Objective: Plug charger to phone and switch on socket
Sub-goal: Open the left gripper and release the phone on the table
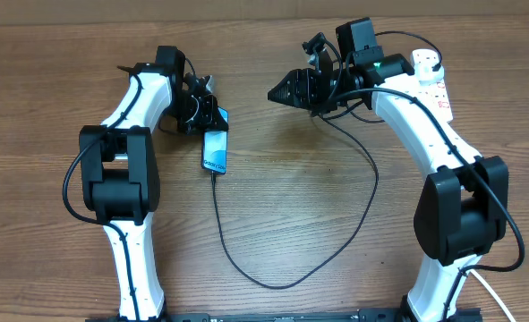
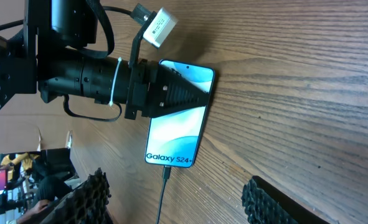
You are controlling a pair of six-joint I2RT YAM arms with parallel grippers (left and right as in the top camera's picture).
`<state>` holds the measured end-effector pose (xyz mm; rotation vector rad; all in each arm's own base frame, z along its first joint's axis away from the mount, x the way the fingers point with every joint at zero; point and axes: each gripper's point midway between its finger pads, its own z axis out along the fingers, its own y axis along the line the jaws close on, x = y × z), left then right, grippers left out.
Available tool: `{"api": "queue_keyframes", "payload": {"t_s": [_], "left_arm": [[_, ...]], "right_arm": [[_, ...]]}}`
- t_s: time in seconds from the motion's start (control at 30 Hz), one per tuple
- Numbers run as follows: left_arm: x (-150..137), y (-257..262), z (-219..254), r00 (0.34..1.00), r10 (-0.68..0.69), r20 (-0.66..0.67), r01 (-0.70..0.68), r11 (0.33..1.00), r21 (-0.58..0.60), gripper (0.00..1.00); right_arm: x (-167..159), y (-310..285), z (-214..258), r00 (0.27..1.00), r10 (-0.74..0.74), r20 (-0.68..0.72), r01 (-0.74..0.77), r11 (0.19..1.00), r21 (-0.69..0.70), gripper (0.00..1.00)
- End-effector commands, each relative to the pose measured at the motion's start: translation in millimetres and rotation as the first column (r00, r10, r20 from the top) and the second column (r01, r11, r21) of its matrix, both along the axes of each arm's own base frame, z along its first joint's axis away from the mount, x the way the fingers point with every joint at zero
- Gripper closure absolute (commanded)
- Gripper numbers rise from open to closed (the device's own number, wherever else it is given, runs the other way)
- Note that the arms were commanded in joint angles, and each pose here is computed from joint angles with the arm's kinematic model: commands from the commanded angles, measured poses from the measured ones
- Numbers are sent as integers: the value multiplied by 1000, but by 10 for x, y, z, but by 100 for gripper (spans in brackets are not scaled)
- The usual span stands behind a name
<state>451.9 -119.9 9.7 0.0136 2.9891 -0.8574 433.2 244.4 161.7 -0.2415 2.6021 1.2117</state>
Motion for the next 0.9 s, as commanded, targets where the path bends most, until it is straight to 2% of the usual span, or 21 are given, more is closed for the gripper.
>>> {"api": "queue_keyframes", "payload": {"t_s": [0.0,0.33,0.87], "left_arm": [[-7,-22,-8,1000,3,-8,-3,1000,-9,83],[-7,-19,-8,1000,3,-8,-3,1000,-8,76],[-57,155,-108,999,22,-34,-18,994,108,64]], "right_arm": [[29,27,35,1000,8,20,-8,1000,-1,32],[29,27,35,1000,8,20,-8,1000,-1,32],[6,20,21,1000,20,21,-20,1000,-8,32]]}}
